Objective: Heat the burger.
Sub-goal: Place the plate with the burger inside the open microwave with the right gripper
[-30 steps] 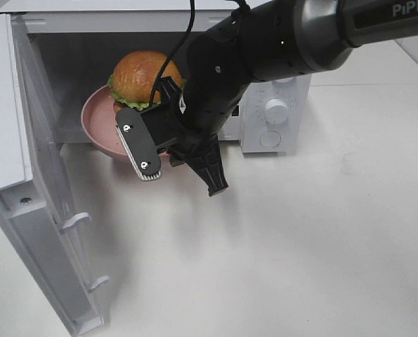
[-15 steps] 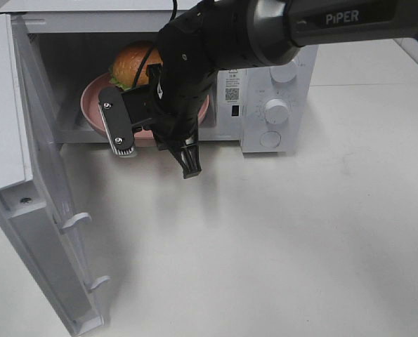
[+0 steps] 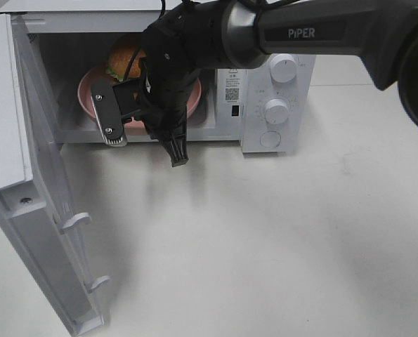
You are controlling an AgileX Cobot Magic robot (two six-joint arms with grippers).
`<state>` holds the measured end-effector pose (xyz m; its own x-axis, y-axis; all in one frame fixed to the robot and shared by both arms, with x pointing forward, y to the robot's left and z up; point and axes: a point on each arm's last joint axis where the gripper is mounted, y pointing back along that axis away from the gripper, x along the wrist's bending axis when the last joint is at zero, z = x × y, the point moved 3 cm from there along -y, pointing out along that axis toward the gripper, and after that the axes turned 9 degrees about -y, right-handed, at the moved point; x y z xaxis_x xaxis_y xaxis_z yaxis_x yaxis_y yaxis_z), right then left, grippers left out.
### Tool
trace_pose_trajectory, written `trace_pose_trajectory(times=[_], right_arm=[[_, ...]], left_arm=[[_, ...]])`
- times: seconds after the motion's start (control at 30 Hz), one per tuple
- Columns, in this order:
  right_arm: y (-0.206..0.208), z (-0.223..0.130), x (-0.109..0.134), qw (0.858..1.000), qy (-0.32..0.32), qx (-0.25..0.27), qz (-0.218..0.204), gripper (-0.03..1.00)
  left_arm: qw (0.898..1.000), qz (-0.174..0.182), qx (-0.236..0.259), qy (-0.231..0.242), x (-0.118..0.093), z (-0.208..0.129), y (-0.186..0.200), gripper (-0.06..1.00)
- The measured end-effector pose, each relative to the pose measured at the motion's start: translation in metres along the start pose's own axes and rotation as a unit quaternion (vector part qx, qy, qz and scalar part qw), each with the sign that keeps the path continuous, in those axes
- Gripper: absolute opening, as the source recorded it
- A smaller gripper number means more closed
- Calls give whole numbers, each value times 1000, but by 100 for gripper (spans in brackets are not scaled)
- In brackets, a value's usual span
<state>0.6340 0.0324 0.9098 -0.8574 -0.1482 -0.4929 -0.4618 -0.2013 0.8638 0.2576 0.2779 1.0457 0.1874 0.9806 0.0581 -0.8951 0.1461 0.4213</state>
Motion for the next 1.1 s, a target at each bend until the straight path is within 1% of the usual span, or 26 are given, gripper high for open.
trace_pose_trajectory(times=[0.2,0.27,0.47,0.67,0.93,1.1], right_arm=[[-8,4,-12,1000,1,-1,-17,4],[-10,4,-12,1000,1,0,-18,4],[-18,-7,-24,1000,-9,5,-28,4],[-26,-10,-30,999,-14,8,-35,4],[-26,-12,-33,999,-20,6,-35,5],[-30,-13,-31,999,-33,0,-28,6]], left_arm=[[1000,0,0,0,0,0,0,99],[1000,0,0,0,0,0,0,99],[1000,1,0,-1,0,0,0,99],[1000,3,1,-1,1,0,0,99],[1000,3,1,-2,1,0,0,99],[1000,3,1,-2,1,0,0,99]])
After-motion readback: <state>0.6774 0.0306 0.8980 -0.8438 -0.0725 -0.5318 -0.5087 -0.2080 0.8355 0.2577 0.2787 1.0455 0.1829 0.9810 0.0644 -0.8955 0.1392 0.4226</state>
